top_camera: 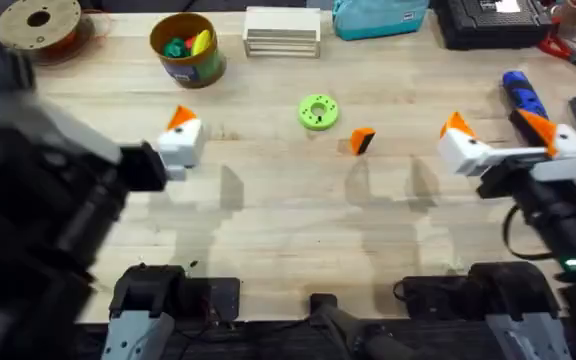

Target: Pick up the gripper from the table and insert it into the empty holder that is missing its gripper. Then pick up a screw, insert it into the mounting hole, and use the screwdriver to tighten it. Finally, clean up the table by picking up the vegetable and placing it into the bucket.

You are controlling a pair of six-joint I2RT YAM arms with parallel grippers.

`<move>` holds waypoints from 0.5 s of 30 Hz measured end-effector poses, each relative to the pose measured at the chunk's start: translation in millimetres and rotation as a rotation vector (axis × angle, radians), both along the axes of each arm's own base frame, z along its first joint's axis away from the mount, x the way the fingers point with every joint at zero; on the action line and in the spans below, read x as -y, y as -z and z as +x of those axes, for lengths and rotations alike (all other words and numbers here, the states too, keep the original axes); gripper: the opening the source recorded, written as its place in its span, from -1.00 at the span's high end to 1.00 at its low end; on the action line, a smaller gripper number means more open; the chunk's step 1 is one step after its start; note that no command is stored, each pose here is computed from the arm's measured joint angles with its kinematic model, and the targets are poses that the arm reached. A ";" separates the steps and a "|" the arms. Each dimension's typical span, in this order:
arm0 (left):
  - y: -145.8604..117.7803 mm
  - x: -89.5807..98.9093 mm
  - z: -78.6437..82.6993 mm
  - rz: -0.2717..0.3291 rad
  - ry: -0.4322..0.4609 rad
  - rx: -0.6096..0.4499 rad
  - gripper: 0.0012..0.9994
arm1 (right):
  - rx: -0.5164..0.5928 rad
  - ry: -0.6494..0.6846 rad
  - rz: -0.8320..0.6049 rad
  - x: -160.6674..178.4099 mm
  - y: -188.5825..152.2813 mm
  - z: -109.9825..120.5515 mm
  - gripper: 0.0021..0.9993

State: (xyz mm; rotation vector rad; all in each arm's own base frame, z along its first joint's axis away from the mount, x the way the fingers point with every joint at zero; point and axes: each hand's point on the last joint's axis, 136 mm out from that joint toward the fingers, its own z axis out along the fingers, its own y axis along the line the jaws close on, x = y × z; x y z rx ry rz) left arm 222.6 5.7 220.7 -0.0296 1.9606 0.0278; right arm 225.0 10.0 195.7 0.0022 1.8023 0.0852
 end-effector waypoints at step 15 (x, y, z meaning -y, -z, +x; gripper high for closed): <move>-22.4 -1.9 36.3 -0.006 -0.021 -0.600 -0.97 | -0.558 -0.002 0.000 -0.6 -42.3 16.6 -0.87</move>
